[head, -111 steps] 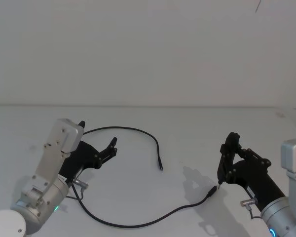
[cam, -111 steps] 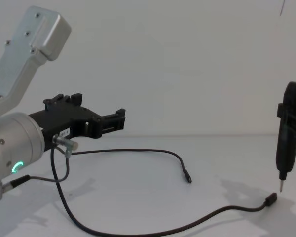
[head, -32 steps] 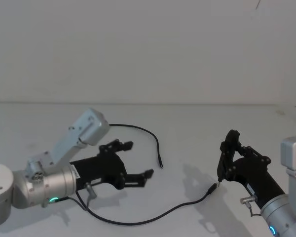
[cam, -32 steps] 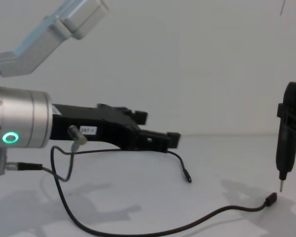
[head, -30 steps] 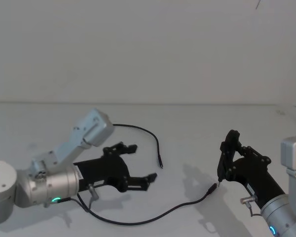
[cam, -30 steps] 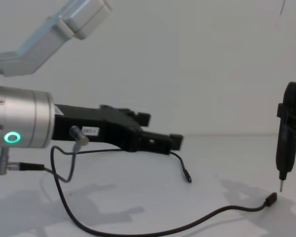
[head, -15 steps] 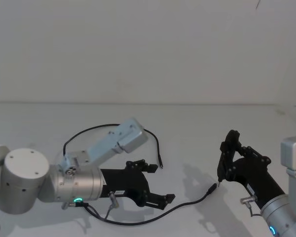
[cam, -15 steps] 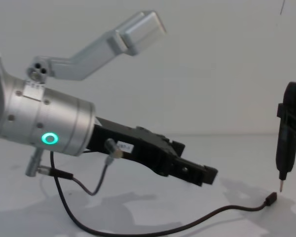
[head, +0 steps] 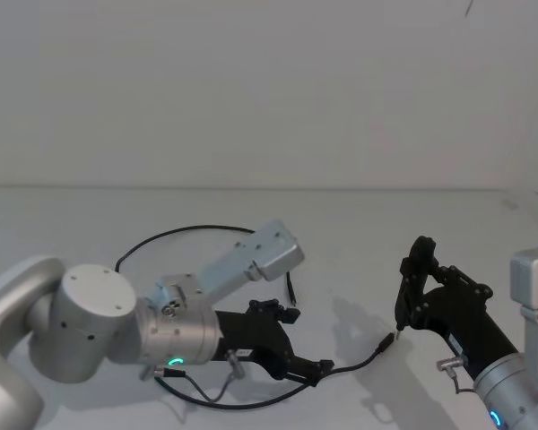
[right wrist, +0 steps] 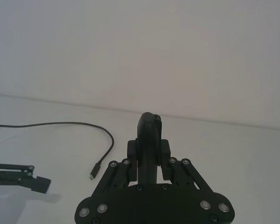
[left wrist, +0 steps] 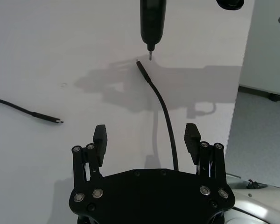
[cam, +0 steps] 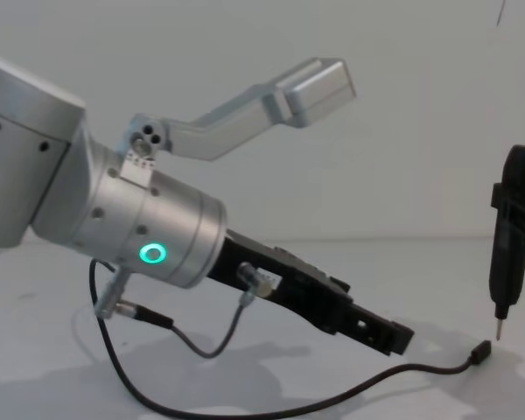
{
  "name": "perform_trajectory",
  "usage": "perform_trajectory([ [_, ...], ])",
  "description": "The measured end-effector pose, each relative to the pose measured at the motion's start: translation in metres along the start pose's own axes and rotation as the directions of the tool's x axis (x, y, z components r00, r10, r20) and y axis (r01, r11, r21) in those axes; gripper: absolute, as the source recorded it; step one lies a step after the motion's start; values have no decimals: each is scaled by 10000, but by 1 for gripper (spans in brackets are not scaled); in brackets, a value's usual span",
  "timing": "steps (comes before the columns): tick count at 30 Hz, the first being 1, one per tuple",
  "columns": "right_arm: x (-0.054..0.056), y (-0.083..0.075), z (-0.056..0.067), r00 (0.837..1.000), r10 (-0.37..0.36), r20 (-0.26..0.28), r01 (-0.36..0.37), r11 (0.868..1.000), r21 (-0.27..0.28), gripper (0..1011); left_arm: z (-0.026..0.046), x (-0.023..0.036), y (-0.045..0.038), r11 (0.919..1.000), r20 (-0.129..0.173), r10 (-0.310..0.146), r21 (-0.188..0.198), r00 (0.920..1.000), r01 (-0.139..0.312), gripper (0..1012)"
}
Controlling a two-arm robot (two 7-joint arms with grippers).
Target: Pick up the data cable with the one hand.
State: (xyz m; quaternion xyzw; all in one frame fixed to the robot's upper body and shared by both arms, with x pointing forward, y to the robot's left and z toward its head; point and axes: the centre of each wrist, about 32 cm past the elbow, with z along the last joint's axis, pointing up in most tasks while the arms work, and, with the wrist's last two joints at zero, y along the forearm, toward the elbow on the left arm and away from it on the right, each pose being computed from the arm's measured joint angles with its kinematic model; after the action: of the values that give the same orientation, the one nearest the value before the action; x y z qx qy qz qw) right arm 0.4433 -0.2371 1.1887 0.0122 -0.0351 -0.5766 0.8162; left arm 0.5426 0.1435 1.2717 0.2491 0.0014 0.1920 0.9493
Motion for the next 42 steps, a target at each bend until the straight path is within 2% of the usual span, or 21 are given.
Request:
perform_trajectory([
  [14, 0, 0, 0, 10000, 1, -1, -1, 10000, 0, 279, 136, 0, -201, 9967, -298, -137, 796, 9995, 161, 1001],
  [27, 0, 0, 0, 10000, 0, 0, 0, 10000, 0, 279, 217, 8, -287, 9904, -435, -202, 1354, 9989, 259, 1001],
  [36, 0, 0, 0, 10000, 0, 0, 0, 10000, 0, 279, 241, 11, -311, 9880, -471, -227, 1515, 9986, 296, 816],
  [42, 0, 0, 0, 10000, 0, 0, 0, 10000, -1, 279, 251, 12, -320, 9870, -487, -232, 1578, 9985, 306, 628],
])
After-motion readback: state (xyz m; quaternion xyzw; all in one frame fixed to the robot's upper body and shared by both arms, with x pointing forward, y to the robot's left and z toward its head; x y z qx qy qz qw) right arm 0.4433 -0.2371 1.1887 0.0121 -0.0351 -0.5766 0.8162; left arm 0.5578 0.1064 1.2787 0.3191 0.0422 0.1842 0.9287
